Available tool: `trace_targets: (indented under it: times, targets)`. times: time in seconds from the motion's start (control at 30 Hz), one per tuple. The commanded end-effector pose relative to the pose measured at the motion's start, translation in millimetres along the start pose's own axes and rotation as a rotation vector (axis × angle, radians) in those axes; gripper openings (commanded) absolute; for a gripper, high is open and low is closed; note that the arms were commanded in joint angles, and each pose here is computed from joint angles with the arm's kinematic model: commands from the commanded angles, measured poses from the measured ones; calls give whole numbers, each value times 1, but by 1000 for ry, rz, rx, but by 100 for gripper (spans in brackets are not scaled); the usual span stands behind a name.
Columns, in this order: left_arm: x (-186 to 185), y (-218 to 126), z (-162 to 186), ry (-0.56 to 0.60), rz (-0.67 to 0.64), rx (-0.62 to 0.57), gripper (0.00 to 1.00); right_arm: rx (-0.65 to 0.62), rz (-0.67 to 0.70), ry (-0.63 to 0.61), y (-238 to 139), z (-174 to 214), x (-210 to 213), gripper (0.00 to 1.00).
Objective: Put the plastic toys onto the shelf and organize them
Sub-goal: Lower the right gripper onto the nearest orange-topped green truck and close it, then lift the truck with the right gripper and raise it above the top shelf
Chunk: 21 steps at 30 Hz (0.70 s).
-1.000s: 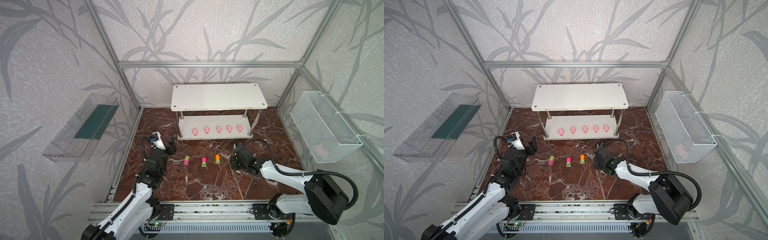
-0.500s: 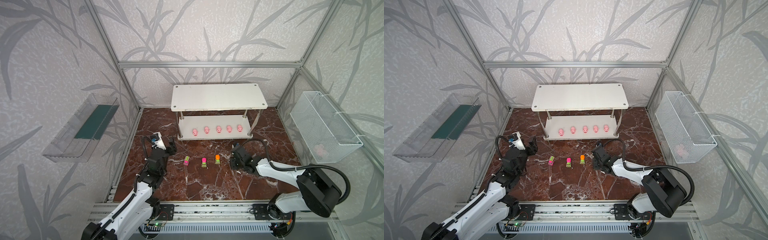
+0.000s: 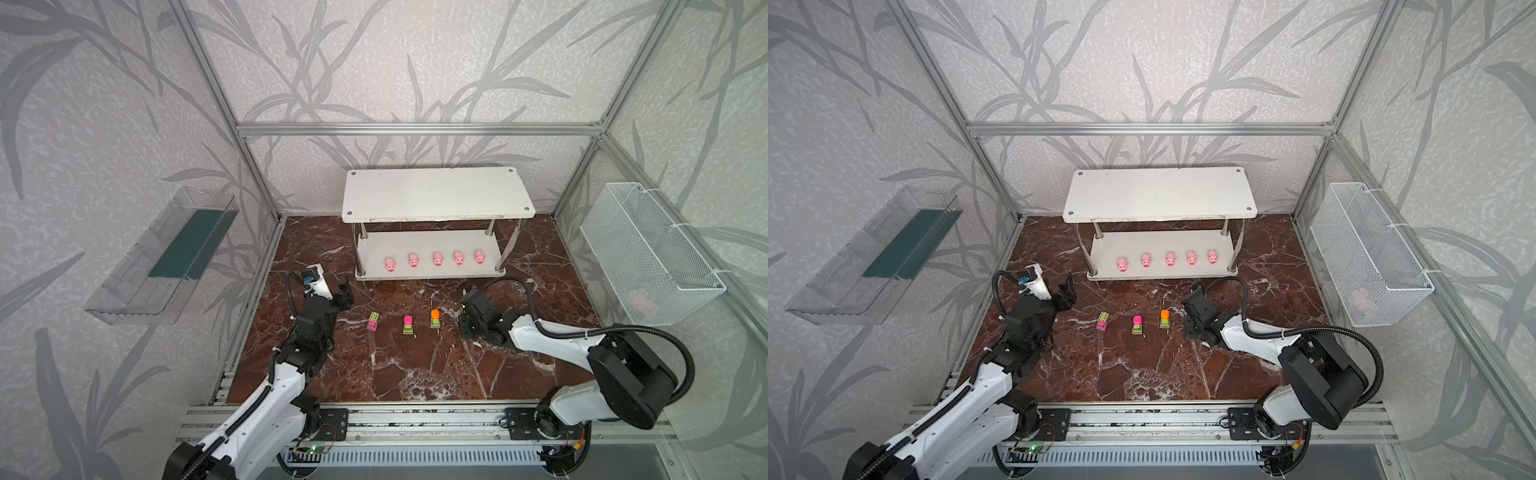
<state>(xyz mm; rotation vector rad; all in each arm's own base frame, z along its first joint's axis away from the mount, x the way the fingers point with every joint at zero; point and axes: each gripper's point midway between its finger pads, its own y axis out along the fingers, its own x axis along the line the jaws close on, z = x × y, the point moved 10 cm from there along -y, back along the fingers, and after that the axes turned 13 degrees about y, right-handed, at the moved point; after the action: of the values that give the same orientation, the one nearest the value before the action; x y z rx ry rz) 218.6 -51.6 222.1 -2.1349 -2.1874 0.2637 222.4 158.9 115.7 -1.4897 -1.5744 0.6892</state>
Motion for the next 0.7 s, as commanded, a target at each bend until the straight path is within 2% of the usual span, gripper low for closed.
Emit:
trace_targets:
  times: [0.0, 0.2, 0.37, 0.67]
  targets:
    - [0, 0, 1, -16, -4, -8, 72, -29, 1, 14, -1, -8, 5, 28]
    - [0, 1, 2, -21, 1, -4, 72, -36, 1, 1, -10, -11, 5, 24]
    - [-1, 0, 0, -26, 7, -6, 71, -61, -4, -12, -33, -15, 1, 23]
    - [-4, 0, -2, -54, 36, 41, 71, -136, -45, -60, -125, -45, -8, 22]
